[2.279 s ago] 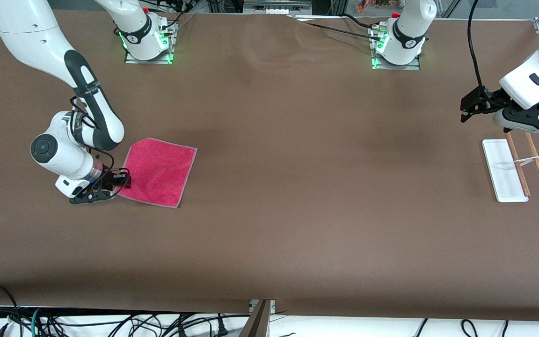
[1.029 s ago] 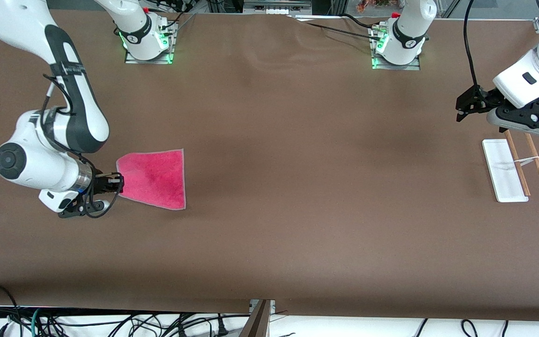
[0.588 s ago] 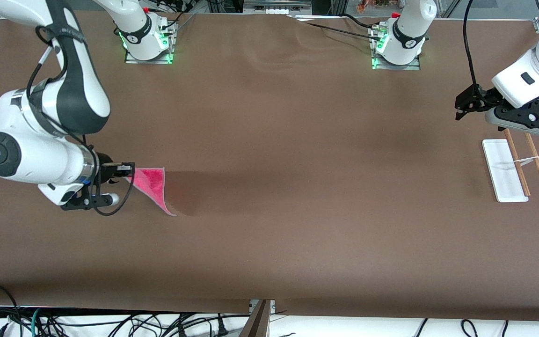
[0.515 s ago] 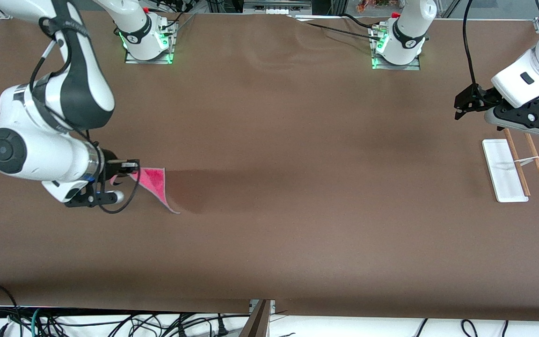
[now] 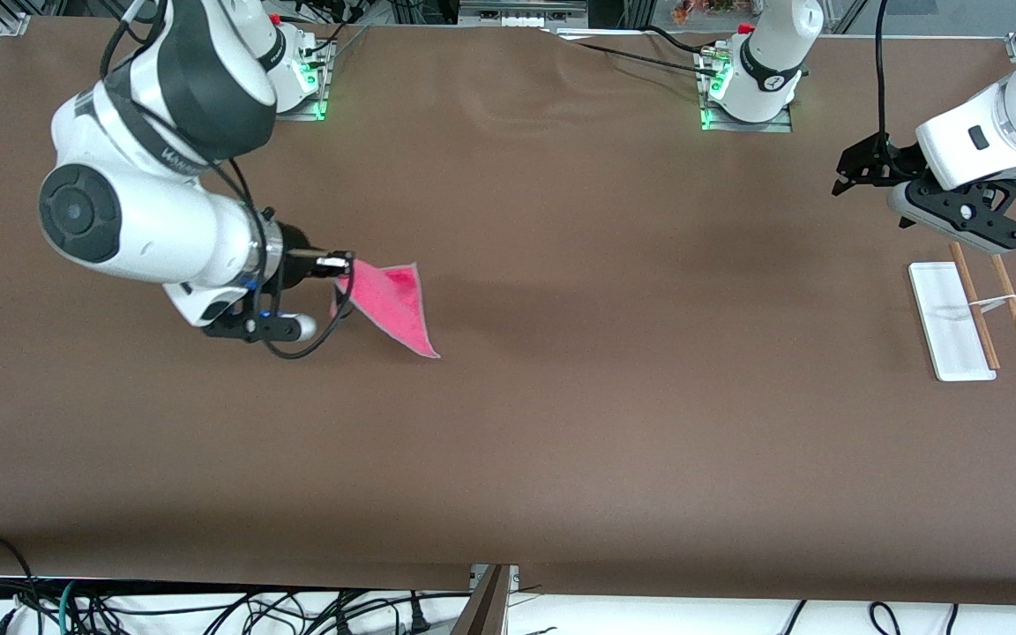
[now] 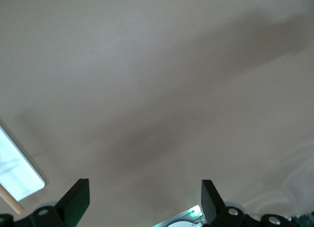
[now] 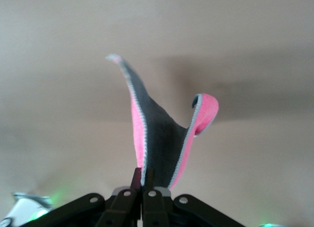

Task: Pass towel and hang on rack
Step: 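Lift the towel with the right gripper while the left gripper approaches, then grasp the hanging towel with the left gripper beside the right gripper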

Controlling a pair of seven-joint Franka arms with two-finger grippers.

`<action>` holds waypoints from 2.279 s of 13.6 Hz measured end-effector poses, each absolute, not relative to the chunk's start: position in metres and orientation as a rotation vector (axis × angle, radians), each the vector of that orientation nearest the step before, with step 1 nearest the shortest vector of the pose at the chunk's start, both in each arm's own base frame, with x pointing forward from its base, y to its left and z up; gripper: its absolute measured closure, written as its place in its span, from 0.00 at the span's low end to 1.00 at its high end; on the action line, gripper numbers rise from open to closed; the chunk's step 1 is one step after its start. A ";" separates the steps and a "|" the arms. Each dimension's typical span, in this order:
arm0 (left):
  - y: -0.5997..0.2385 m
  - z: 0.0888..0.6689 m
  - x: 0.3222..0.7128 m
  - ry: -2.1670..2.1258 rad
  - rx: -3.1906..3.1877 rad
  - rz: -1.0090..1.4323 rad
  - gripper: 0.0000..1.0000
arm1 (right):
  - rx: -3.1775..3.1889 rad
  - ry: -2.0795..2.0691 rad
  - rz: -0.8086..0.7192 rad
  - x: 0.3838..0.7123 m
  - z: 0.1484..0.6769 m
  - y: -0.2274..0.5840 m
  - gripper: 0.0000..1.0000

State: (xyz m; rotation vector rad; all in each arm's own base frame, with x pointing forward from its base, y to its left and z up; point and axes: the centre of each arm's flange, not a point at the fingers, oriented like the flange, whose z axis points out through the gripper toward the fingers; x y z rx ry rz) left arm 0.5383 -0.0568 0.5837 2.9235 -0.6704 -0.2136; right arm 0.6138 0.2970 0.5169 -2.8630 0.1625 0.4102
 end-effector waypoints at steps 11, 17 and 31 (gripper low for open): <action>-0.113 0.509 0.563 -1.169 2.329 -0.180 0.00 | -2.701 0.471 0.394 0.532 0.554 0.463 0.98; -0.190 0.430 0.581 -1.365 2.008 -0.091 0.00 | -2.608 0.652 0.406 0.499 0.566 0.512 0.98; -0.286 0.373 0.524 -1.529 1.765 0.157 0.01 | -2.518 0.800 0.423 0.490 0.588 0.524 0.98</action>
